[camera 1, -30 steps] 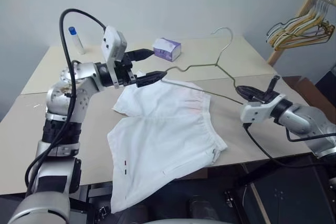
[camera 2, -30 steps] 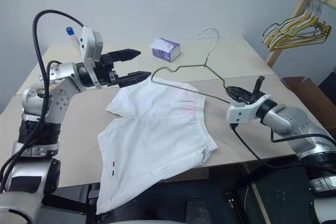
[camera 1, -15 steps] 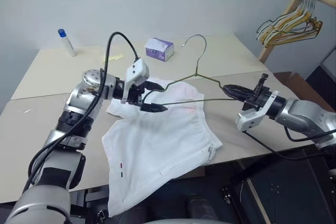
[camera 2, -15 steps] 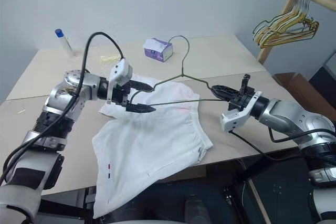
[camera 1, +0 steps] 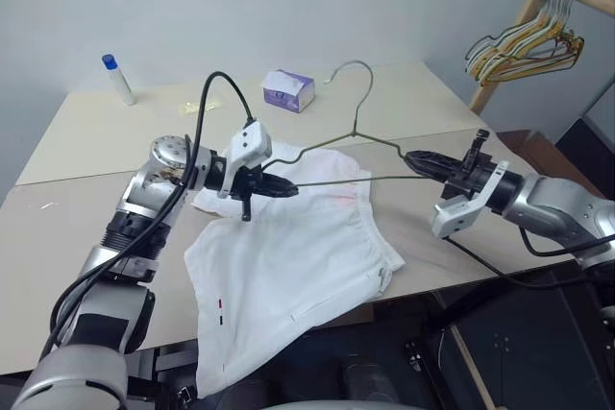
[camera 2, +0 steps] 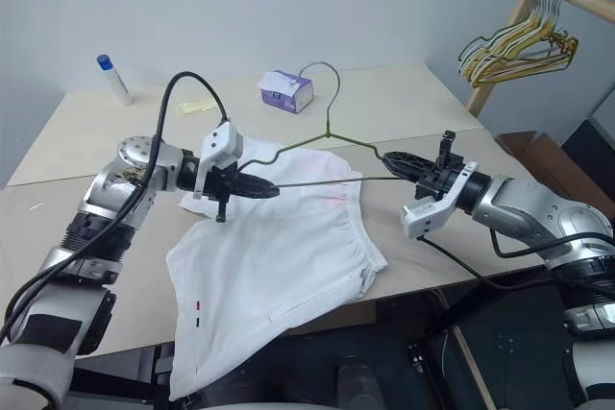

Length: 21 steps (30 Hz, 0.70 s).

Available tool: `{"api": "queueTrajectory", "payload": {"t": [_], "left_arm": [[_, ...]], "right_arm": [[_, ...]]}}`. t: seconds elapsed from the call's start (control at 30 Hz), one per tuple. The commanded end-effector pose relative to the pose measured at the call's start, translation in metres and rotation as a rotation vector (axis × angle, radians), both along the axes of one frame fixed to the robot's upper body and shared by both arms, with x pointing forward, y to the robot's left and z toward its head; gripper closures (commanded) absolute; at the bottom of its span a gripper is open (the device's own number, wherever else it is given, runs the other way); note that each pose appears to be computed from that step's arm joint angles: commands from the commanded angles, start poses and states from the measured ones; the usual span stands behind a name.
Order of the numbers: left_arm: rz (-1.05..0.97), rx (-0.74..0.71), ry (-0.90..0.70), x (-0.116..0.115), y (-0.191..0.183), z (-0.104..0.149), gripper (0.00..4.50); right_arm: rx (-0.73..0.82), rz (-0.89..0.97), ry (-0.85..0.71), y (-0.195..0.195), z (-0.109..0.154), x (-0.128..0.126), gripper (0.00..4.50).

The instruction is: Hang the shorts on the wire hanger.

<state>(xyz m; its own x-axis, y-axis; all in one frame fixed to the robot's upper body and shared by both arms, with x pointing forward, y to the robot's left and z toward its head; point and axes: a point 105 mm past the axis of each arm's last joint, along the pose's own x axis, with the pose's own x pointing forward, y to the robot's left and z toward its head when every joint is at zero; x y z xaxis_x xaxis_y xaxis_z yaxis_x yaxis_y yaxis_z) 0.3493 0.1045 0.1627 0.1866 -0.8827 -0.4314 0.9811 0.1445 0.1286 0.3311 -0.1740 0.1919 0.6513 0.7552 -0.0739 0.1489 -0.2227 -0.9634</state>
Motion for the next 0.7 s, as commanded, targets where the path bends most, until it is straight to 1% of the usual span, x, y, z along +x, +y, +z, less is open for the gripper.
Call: {"api": "queueTrajectory", "payload": {"t": [0.03,0.1,0.2,0.27,0.33,0.4,0.43,0.47,0.5,0.53,0.7], "left_arm": [[-0.011,-0.026,-0.033,-0.003,0.0,0.011,4.49],[0.0,-0.038,-0.032,-0.003,0.004,0.014,4.5],[0.033,-0.028,-0.052,-0.001,0.009,0.012,4.5],[0.064,0.005,-0.106,0.002,0.011,0.006,4.5],[0.066,0.03,-0.156,0.001,0.012,0.001,4.5],[0.041,0.055,-0.192,-0.005,0.013,-0.004,4.5],[0.021,0.066,-0.215,-0.009,0.013,-0.006,4.5],[0.007,0.064,-0.22,-0.012,0.013,-0.005,4.5],[-0.008,0.057,-0.232,-0.016,0.013,-0.003,4.5],[-0.021,0.052,-0.244,-0.019,0.012,-0.001,4.5],[-0.046,0.05,-0.269,-0.026,0.01,0.0,4.5]], "right_arm": [[0.056,0.029,-0.028,0.004,0.022,-0.005,4.24],[0.084,0.048,0.04,0.004,0.02,-0.013,3.7],[0.117,0.046,0.139,0.002,0.018,-0.022,2.67],[0.162,0.038,0.238,0.002,0.017,-0.03,1.98],[0.244,0.029,0.37,0.003,0.017,-0.037,1.27],[0.348,-0.005,0.539,0.002,0.017,-0.042,0.58],[0.392,-0.047,0.65,0.0,0.016,-0.042,0.22],[0.406,-0.064,0.762,-0.001,0.012,-0.045,0.06],[0.412,-0.098,0.871,-0.004,0.009,-0.046,0.06],[0.407,-0.122,0.939,-0.005,0.007,-0.046,0.06],[0.432,-0.267,1.099,-0.002,0.001,-0.026,0.06]]}}
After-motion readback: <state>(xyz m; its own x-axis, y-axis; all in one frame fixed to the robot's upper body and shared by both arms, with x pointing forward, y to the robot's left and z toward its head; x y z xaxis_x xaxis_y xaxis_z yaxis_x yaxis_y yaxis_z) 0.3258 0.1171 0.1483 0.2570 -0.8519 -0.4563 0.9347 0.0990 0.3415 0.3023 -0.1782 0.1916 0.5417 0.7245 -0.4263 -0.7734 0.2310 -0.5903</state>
